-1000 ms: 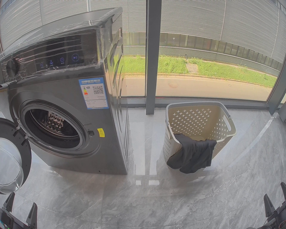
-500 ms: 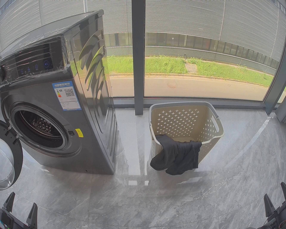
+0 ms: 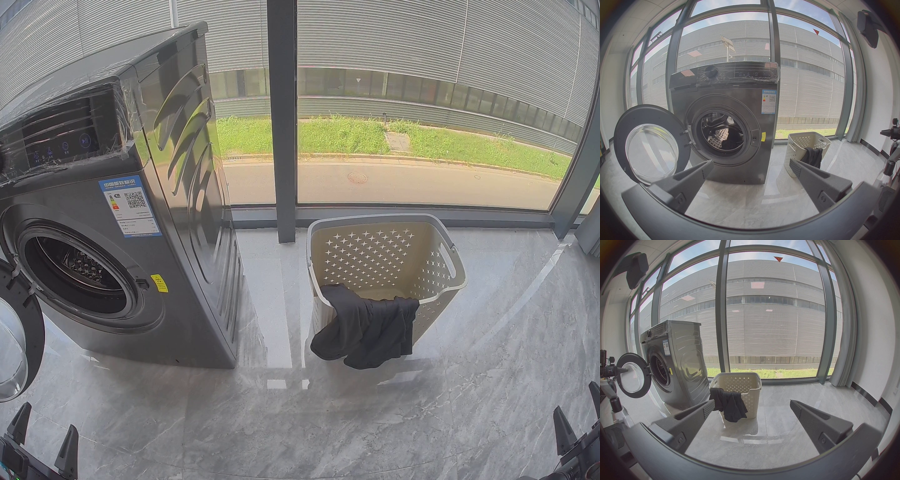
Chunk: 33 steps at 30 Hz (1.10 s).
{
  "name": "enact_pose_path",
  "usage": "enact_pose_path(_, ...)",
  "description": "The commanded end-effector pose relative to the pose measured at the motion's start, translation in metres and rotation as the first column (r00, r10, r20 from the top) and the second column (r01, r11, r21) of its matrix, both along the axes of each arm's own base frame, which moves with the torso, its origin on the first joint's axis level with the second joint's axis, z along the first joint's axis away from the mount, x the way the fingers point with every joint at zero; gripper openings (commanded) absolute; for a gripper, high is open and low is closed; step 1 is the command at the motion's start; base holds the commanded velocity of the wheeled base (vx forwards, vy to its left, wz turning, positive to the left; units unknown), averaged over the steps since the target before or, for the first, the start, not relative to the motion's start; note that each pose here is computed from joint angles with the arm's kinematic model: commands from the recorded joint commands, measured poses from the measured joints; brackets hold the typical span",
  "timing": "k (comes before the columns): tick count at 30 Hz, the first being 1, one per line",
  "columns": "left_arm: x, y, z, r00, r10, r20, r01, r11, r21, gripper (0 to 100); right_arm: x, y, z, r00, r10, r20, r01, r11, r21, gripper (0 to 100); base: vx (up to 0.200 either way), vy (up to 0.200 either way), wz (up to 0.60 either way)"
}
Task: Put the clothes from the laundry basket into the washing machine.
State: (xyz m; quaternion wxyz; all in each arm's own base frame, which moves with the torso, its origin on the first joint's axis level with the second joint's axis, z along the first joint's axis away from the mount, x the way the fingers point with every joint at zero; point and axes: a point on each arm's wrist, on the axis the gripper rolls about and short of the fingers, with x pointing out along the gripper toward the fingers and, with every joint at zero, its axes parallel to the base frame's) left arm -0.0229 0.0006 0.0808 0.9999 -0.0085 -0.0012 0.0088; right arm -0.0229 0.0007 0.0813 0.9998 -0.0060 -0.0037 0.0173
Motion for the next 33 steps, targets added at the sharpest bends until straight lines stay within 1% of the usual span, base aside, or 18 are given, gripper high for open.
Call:
enact_pose_path(1,0.000,0.000,-0.005,1.000,-0.001,0.001,0.001,1.000,-0.001,100,0.000,0.000,-0.005,1.000,0.002,-0.001,-0.002,1.000,0.000,100,0.000,-0.200,0.00)
enact_pose_path(8,0.000,0.000,-0.005,1.000,-0.002,0.001,0.002,1.000,0.002,100,0.000,0.000,-0.005,1.000,0.001,-0.001,-0.001,1.000,-0.002,100,0.000,-0.200,0.00)
enact_pose_path(11,0.000,0.000,-0.005,1.000,-0.002,0.001,0.002,1.000,0.008,100,0.000,0.000,-0.005,1.000,-0.004,-0.001,0.004,1.000,0.001,100,0.000,0.000,0.00)
enact_pose_path(17,0.000,0.000,-0.005,1.000,-0.002,0.001,0.002,1.000,0.002,100,0.000,0.000,-0.005,1.000,-0.002,0.001,0.002,1.000,-0.002,100,0.000,0.000,0.00)
enact_pose_path(25,0.000,0.000,-0.005,1.000,-0.004,0.001,0.004,1.000,0.000,100,0.000,0.000,-0.005,1.000,-0.001,0.000,0.001,1.000,0.000,100,0.200,0.000,0.00)
enact_pose_path(28,0.000,0.000,-0.005,1.000,-0.002,0.001,0.002,1.000,0.000,100,0.000,0.000,-0.005,1.000,-0.012,0.000,0.012,1.000,0.003,100,0.200,0.000,0.00)
enact_pose_path(30,0.000,0.000,-0.005,1.000,-0.004,0.001,0.004,1.000,0.000,100,-0.001,0.000,0.001,0.999,-0.018,0.040,0.018,1.000,0.000,100,0.200,0.000,0.00)
enact_pose_path(31,0.000,0.000,-0.005,1.000,-0.004,0.001,0.004,1.000,-0.001,100,-0.011,-0.001,0.030,0.987,-0.018,0.159,0.017,1.000,0.006,100,0.200,0.000,0.00)
enact_pose_path(32,0.000,0.000,-0.005,1.000,-0.004,0.001,0.004,1.000,0.000,100,-0.017,0.000,0.045,0.979,-0.007,0.203,0.005,1.000,0.013,100,0.200,0.000,0.00)
enact_pose_path(33,0.000,0.000,-0.005,1.000,-0.002,0.001,0.002,1.000,0.000,100,-0.018,-0.001,0.049,0.978,-0.004,0.209,0.001,1.000,0.016,100,0.000,0.000,0.00)
